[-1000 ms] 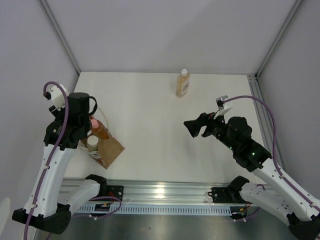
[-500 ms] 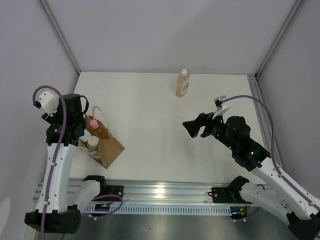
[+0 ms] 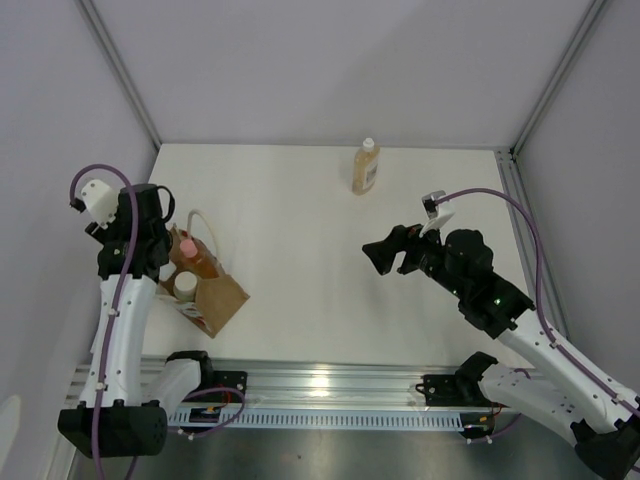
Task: Place the personal care products into the canvas bag
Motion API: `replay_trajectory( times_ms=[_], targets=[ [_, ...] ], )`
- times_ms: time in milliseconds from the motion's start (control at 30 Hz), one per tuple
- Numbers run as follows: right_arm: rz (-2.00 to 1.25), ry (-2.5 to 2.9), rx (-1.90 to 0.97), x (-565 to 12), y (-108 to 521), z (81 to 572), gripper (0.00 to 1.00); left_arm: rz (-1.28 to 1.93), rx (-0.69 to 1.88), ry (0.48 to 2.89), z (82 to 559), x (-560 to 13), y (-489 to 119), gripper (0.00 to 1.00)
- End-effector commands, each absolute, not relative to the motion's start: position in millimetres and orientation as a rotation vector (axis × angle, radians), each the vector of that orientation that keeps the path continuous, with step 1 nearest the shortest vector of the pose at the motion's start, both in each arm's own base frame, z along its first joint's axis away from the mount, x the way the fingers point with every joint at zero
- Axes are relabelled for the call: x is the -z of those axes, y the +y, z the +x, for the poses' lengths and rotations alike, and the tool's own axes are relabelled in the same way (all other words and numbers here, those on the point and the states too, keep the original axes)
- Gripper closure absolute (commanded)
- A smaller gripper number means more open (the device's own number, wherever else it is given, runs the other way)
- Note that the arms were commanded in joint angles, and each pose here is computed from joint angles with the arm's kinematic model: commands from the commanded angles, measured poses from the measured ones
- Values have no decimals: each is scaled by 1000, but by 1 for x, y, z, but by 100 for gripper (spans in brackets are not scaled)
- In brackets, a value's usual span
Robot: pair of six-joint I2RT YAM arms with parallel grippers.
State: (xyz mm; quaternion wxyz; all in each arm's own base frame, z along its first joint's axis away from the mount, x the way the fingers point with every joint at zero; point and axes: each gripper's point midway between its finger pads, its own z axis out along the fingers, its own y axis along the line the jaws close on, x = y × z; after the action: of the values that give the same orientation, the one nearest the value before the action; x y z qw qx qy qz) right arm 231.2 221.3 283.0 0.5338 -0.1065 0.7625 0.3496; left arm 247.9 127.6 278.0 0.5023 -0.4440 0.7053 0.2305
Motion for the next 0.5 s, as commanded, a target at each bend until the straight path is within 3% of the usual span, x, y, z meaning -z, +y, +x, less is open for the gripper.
replay_trajectory(
  times_ms=[0, 467],
  targets=[
    [-267, 1785, -848, -289, 225, 233, 12, -1080, -568, 1538, 253, -318, 147, 100],
    [-264, 1786, -839, -289, 224, 234, 12, -1032, -494, 1570, 274, -280, 145, 99]
  ],
)
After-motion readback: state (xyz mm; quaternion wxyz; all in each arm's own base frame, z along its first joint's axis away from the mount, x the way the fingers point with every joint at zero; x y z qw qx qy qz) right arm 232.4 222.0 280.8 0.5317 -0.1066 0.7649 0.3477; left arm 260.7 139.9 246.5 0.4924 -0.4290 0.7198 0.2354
